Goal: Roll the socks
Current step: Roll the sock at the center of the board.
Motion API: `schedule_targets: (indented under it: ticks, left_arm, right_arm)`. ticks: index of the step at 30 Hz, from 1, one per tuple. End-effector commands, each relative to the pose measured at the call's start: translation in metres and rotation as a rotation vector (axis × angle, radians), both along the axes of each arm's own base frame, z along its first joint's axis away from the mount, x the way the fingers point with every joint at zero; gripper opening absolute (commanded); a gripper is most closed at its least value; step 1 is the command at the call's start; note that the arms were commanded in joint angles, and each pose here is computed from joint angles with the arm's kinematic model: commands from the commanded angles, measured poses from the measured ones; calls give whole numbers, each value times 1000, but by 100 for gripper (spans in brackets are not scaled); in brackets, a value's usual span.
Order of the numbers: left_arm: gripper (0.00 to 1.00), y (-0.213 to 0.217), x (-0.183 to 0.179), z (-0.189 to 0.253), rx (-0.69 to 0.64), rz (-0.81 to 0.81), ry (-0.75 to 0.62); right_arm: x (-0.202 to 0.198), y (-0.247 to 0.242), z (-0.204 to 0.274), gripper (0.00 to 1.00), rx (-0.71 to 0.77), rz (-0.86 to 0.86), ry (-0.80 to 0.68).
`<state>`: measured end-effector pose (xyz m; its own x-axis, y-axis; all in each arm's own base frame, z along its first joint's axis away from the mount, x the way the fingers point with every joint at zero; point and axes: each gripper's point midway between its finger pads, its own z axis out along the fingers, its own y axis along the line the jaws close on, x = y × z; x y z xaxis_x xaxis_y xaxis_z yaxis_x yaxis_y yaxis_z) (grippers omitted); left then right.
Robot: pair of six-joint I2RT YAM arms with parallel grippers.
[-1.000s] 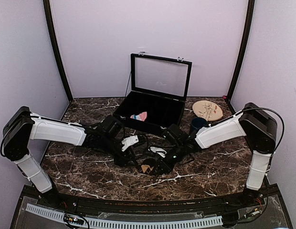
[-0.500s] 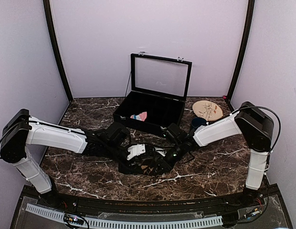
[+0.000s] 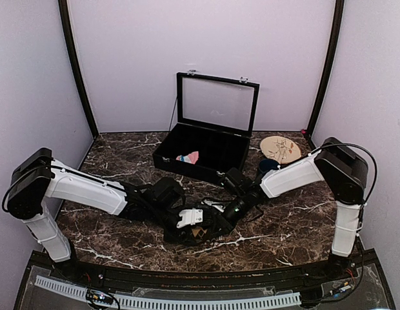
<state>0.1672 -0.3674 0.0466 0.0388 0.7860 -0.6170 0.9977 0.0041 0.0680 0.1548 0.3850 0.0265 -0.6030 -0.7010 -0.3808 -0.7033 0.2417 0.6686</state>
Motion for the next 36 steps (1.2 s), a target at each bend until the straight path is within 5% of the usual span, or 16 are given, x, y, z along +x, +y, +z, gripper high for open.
schedule_targets:
  ticks: [1, 20, 36]
  left_arm:
    - [55, -6, 2, 0, -3, -30, -78]
    - [47, -9, 2, -14, 29, -64, -99]
    - [19, -10, -6, -25, 73, -100, -35]
  right_arm:
    - [-13, -25, -34, 0, -151, -23, 93]
    - [-14, -23, -31, 0, -135, -17, 119]
    - [-10, -22, -28, 0, -128, -29, 122]
